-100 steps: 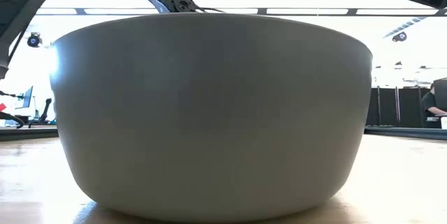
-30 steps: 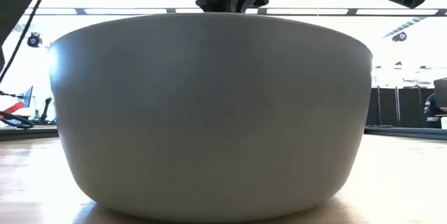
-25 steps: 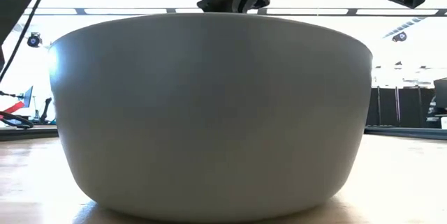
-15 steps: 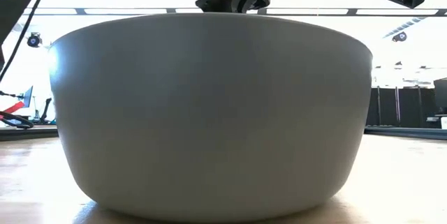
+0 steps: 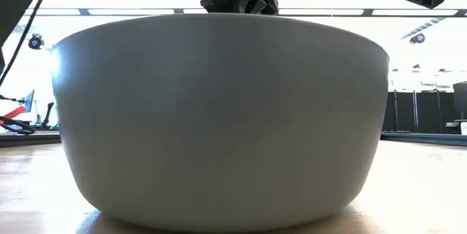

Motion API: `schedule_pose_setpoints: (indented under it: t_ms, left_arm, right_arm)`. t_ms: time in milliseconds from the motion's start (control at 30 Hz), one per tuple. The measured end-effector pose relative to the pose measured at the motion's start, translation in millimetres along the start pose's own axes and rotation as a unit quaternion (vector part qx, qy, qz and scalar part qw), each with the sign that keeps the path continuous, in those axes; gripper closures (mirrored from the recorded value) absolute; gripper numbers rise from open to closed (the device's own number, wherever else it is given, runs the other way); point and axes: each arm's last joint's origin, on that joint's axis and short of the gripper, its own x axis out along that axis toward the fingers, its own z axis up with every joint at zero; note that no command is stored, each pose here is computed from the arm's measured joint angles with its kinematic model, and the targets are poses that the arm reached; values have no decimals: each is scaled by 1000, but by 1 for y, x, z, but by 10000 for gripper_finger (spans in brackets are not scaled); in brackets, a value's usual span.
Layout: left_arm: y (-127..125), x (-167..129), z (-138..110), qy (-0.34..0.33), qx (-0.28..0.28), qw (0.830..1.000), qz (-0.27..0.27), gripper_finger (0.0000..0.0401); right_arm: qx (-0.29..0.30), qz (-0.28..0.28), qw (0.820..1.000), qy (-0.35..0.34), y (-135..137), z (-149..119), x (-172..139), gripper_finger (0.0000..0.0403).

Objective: Nest bowls inside each other
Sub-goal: Stack the white bowl on top of the white bowl

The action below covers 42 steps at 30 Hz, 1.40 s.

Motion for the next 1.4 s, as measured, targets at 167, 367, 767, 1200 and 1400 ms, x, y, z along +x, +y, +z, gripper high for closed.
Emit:
schedule_pose_setpoints:
  t_ms: [167, 367, 767, 1200, 1400]
  left_arm:
    - [0, 0, 0, -1, 0, 1000, -2, 342]
    - [0, -12, -1, -16, -1, 1000, 0, 285]
    - [5, -76, -13, -104, -106, 984, 96, 311]
    - [-35, -8, -5, -35, -55, 985, 160, 400]
    - [-39, 6, -9, -26, -81, 984, 156, 401]
  right_arm:
    - [0, 2, 1000, 3, 0, 0, 0, 380]
    - [0, 2, 1000, 3, 0, 0, 0, 380]
    - [1, -1, 1000, 4, 1, -1, 2, 380]
    - [6, -2, 1000, 4, 1, -1, 2, 380]
    - [7, -2, 1000, 4, 1, -1, 2, 380]
